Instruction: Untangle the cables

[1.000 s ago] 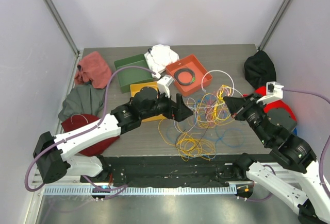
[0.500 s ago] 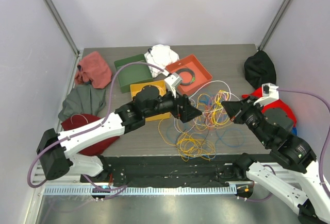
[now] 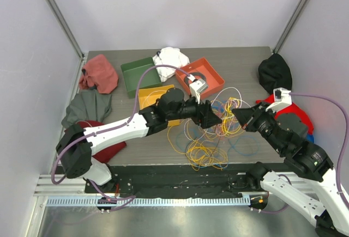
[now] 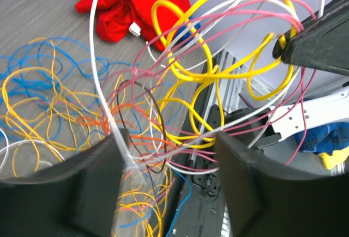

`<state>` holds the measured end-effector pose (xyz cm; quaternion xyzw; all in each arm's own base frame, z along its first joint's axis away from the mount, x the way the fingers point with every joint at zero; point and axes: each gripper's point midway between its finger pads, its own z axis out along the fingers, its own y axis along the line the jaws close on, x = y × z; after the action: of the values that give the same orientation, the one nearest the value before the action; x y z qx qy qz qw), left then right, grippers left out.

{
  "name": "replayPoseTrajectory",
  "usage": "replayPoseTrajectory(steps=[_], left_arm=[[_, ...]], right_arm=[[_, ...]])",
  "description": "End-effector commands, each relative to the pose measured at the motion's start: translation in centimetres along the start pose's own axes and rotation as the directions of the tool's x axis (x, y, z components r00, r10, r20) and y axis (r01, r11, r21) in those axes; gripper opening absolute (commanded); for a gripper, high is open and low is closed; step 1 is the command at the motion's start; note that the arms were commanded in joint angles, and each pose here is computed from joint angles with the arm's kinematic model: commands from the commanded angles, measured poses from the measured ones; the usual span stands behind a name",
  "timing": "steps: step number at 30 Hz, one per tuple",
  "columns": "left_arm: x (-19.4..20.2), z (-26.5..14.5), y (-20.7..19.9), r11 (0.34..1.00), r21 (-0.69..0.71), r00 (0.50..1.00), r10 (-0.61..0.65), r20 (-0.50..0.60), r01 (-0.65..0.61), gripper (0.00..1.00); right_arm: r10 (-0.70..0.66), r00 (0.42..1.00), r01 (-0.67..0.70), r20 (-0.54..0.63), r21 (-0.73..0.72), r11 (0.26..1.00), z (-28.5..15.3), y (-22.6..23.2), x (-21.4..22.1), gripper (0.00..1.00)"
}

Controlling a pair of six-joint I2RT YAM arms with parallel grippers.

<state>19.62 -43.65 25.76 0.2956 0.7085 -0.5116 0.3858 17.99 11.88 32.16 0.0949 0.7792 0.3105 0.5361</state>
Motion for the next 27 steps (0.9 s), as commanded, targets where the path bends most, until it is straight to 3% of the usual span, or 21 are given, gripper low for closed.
replayPoseTrajectory(steps=[1,2,3,5,6,9,12,20,27], left_arm=[[-3.2,0.9,-2.3,0.994,0.085,0.995,0.058,0.083,-0.065,0.57],[-3.2,0.9,-2.4,0.994,0.087,0.995,0.057,0.083,-0.064,0.51],[-3.2,0.8,-2.3,0.995,0.085,0.995,0.053,0.082,-0.060,0.37],[-3.7,0.3,-2.8,0.994,0.088,0.994,0.054,0.096,-0.063,0.17],[-3.7,0.0,-2.8,0.995,0.083,0.994,0.051,0.094,-0.059,0.00],[-4.6,-1.5,-3.6,0.995,0.080,0.991,0.053,0.121,-0.063,0.00],[-5.5,-3.3,-4.4,0.995,0.076,0.988,0.051,0.143,-0.062,0.00],[-8.7,-6.6,-5.7,0.997,0.010,0.981,0.072,0.182,-0.075,0.00],[-13.0,-10.4,-3.7,0.958,-0.252,0.961,0.190,0.199,-0.137,0.00]], right_arm=[[0.017,1.000,-0.017,0.014,-0.037,0.999,0.2,1.0,-0.5,0.01],[0.017,1.000,-0.016,0.015,-0.031,0.999,0.2,0.9,-0.5,0.01],[0.016,1.000,-0.015,0.020,-0.028,1.000,0.1,0.8,-0.6,0.02],[0.013,1.000,-0.012,0.017,-0.025,1.000,-0.1,0.6,-0.5,0.11],[0.014,1.000,-0.014,0.019,-0.020,1.000,-0.2,0.5,-0.5,0.27],[0.019,0.999,-0.020,0.029,0.003,1.000,-0.7,-0.2,-0.6,0.55],[0.024,0.999,-0.025,0.034,0.032,0.999,-0.9,-1.0,-0.4,0.62],[0.053,0.998,-0.056,0.028,0.089,0.995,-0.2,-3.1,1.5,0.63],[0.064,0.998,-0.065,0.018,0.090,0.994,0.3,-3.9,2.9,0.60]])
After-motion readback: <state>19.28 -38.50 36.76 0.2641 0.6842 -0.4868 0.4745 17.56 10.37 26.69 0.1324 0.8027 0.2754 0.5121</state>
